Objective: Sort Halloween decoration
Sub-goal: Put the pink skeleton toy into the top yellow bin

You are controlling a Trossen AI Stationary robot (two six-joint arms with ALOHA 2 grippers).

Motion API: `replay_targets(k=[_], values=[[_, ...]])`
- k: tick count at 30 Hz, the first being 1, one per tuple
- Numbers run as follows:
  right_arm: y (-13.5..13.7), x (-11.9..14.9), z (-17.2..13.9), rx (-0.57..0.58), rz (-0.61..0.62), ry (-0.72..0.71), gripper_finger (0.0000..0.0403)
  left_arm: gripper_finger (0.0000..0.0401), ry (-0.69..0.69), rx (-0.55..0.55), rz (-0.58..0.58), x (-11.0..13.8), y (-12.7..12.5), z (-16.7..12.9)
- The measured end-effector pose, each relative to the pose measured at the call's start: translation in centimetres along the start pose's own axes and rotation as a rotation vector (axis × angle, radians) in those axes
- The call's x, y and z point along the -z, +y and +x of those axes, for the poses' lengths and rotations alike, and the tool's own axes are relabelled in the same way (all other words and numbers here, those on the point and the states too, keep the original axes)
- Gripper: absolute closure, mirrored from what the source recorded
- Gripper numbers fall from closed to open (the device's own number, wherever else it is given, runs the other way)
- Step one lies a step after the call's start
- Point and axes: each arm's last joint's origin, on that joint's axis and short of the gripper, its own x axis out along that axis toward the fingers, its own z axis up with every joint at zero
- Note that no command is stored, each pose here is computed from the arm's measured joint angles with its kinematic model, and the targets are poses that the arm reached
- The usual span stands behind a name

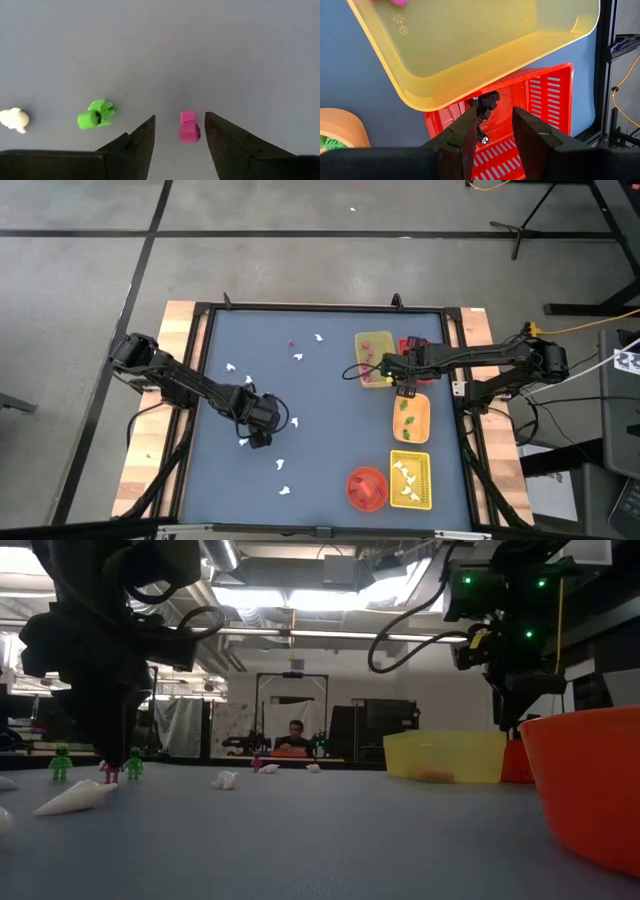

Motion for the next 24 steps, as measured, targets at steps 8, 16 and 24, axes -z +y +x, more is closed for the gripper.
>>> replay_targets(k=[8, 16, 24], values=[[0.00, 0.00, 0.00, 0.000, 0.000, 0.000, 0.0278, 0.0261, -0.003, 0.002, 0.000, 0.06, 0.02, 0.12], [0.00, 0.00, 0.00, 0.000, 0.000, 0.000, 0.0278, 0.0334, -0.002, 0.002, 0.000, 0.06, 0.02, 0.12], [0.00, 0.00, 0.00, 0.000, 0.000, 0.000, 0.0278, 0.0379, 0.010, 0.017, 0.000, 0.10, -0.02, 0.12]])
